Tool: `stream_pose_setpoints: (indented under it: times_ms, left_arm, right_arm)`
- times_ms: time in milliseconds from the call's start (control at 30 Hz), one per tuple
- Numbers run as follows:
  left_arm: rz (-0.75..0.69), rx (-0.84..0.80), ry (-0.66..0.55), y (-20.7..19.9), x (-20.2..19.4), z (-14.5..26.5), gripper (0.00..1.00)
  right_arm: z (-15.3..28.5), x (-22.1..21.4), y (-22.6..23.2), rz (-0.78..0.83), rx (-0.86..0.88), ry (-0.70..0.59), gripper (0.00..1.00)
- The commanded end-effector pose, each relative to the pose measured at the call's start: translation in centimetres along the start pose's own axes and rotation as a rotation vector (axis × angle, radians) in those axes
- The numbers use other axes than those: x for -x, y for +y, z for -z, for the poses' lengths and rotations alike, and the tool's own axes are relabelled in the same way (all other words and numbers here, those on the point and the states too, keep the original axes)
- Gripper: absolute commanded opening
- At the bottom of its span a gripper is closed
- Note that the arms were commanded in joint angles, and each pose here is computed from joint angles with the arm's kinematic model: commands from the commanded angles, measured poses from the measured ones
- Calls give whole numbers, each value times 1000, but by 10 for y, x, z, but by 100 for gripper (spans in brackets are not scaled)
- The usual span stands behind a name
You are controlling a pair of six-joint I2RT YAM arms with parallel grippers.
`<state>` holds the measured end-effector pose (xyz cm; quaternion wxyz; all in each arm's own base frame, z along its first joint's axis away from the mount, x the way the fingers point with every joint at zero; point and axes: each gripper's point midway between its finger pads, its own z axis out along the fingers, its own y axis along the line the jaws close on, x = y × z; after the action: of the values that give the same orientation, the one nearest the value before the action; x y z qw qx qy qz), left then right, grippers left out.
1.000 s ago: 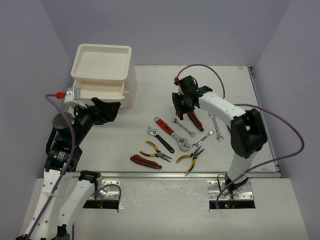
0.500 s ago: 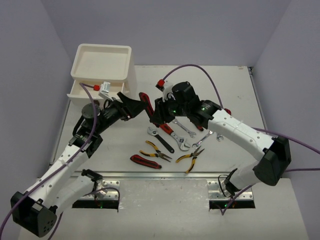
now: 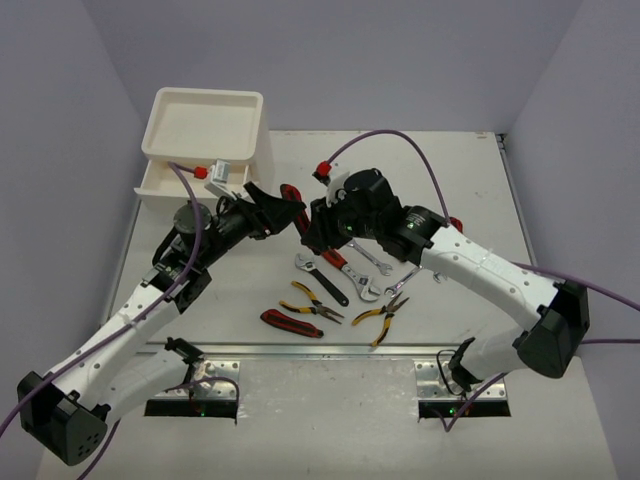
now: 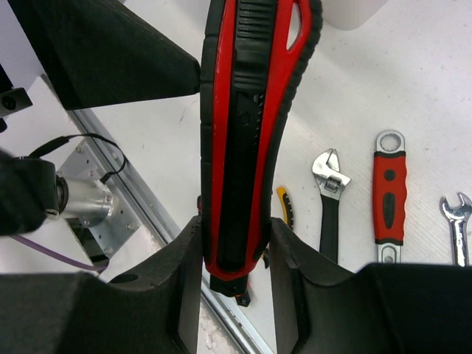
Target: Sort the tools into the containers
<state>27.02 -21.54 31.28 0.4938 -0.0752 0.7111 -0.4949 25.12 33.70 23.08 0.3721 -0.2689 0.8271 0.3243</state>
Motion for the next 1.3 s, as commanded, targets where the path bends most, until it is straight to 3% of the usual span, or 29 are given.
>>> stream_pose_setpoints:
  times_ms: [0,200,500,533,567,600,667,800,900,933,967,1000,1033,1167,1267]
  left_arm:
    - [-53,30,-44,-3,14,1,84]
    - [-59,71,-26,8,9,0,91]
    - [-65,88,-35,10,11,2,90]
    - [-60,93,-34,11,10,1,82]
    - [-55,93,-33,11,10,0,67]
    - [-50,88,-34,10,11,-1,44]
    - [-41,76,-33,7,11,-3,22]
    - [-27,37,-38,-3,15,-7,0]
    - [-27,66,-72,-3,25,-9,0]
    - [-23,119,-91,5,30,-8,0]
    - [-19,239,-113,24,35,-3,0]
    - [-20,291,-172,24,52,2,0]
    - [-18,368,-207,39,57,8,0]
    - [37,634,-536,73,132,57,0]
    - [83,732,-635,97,162,76,0]
  right_arm:
    - [26,42,37,48,121,-173,0]
    - [28,45,32,45,94,-195,0]
    - [28,48,33,50,100,-221,0]
    - [29,47,37,55,126,-223,0]
    - [30,46,42,60,156,-221,0]
    - [30,45,48,66,188,-218,0]
    - [31,46,52,70,216,-230,0]
    - [29,46,54,69,227,-235,0]
    - [28,46,47,62,193,-243,0]
    - [29,45,42,53,162,-246,11]
    - [32,43,32,38,107,-256,49]
    - [33,40,21,18,51,-254,82]
    - [37,38,10,8,-10,-256,99]
    - [63,28,-54,-34,-367,-292,99]
    - [77,16,-76,-34,-483,-272,99]
